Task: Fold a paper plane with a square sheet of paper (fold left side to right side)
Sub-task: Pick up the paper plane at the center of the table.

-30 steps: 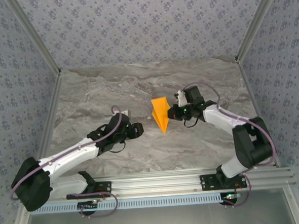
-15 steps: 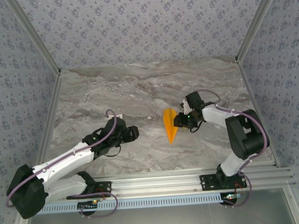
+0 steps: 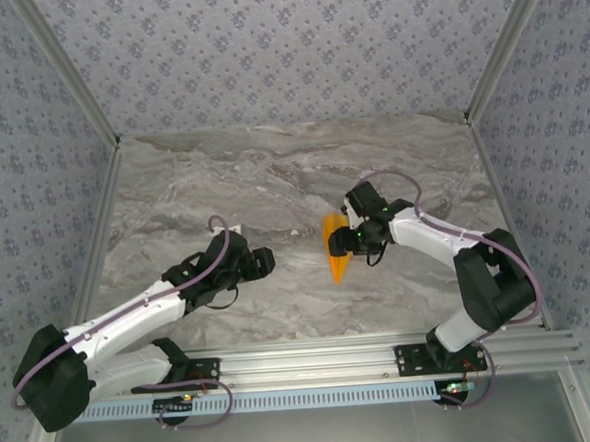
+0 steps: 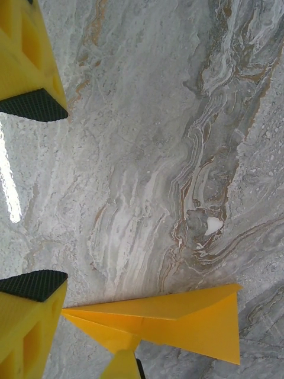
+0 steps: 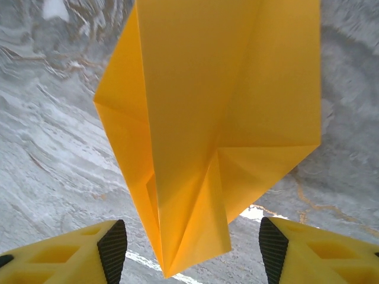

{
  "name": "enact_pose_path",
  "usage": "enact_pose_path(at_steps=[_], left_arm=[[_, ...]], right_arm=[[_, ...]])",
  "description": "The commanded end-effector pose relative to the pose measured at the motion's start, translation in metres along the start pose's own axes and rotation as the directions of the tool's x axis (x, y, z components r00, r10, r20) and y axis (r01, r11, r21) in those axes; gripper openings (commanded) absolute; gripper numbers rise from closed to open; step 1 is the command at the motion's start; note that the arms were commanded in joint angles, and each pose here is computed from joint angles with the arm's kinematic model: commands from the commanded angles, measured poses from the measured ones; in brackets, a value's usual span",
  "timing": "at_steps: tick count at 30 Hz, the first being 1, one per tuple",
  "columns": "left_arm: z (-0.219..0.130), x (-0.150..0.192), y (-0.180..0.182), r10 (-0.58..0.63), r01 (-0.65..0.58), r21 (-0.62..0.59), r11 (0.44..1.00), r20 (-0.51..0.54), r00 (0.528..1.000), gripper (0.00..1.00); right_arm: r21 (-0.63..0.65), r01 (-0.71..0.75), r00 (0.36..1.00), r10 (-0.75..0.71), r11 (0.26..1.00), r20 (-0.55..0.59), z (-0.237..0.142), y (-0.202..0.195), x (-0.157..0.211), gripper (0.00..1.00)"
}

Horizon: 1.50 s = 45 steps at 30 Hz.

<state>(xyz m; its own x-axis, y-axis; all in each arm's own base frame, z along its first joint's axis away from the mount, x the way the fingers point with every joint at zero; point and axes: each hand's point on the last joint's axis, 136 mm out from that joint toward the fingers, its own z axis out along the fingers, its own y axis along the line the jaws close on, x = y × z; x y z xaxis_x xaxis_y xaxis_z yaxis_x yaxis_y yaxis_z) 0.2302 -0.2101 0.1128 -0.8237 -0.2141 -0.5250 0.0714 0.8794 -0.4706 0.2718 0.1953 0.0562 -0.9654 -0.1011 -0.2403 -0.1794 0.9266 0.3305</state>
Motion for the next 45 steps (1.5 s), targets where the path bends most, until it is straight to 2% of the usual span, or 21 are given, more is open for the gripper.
enact_pose_path(at_steps=[1,4,8,15,29,32,36,38,41,45], left_arm=[[-0.006,-0.004,0.003,0.001,-0.001,0.000,1.000,0.025,1.000,0.70],[-0.006,-0.004,0.004,-0.001,0.001,-0.004,1.000,0.028,1.000,0.70],[-0.006,-0.002,0.006,-0.002,0.002,-0.005,1.000,0.025,1.000,0.70],[-0.007,-0.001,0.008,-0.001,0.001,-0.011,1.000,0.023,1.000,0.71],[-0.005,0.004,0.013,-0.001,0.001,-0.021,1.000,0.016,1.000,0.72],[-0.005,0.004,0.014,0.000,0.000,-0.024,1.000,0.016,1.000,0.72],[-0.009,0.002,0.014,0.007,-0.007,-0.020,1.000,0.024,1.000,0.72],[-0.012,0.001,0.012,0.015,-0.014,-0.009,1.000,0.033,0.999,0.77],[-0.020,-0.003,0.007,0.036,-0.037,0.021,0.999,0.053,0.998,0.86],[-0.030,-0.006,0.000,0.062,-0.067,0.069,0.995,0.075,0.995,0.98]], right_arm=[[0.032,-0.020,0.999,0.021,0.999,-0.029,0.003,0.000,0.004,0.66],[0.018,-0.013,0.999,0.014,1.000,-0.037,0.007,0.006,0.005,0.63],[0.026,-0.007,0.999,0.009,1.000,-0.054,0.014,0.008,0.005,0.50],[0.050,0.009,0.998,-0.006,0.999,-0.070,0.025,0.012,0.002,0.37],[0.159,0.071,0.986,-0.045,0.985,-0.162,0.059,0.010,0.010,0.25],[0.180,0.080,0.984,-0.048,0.980,-0.172,0.059,0.007,0.010,0.19],[0.149,0.051,0.994,-0.035,0.988,-0.107,0.043,0.011,-0.013,0.11],[0.160,0.037,0.994,-0.020,0.986,-0.108,0.034,0.006,-0.022,0.10],[0.165,0.019,0.998,-0.010,0.986,-0.060,0.021,0.006,-0.060,0.10],[0.249,-0.030,0.999,0.039,0.968,-0.035,0.021,-0.015,-0.105,0.10]])
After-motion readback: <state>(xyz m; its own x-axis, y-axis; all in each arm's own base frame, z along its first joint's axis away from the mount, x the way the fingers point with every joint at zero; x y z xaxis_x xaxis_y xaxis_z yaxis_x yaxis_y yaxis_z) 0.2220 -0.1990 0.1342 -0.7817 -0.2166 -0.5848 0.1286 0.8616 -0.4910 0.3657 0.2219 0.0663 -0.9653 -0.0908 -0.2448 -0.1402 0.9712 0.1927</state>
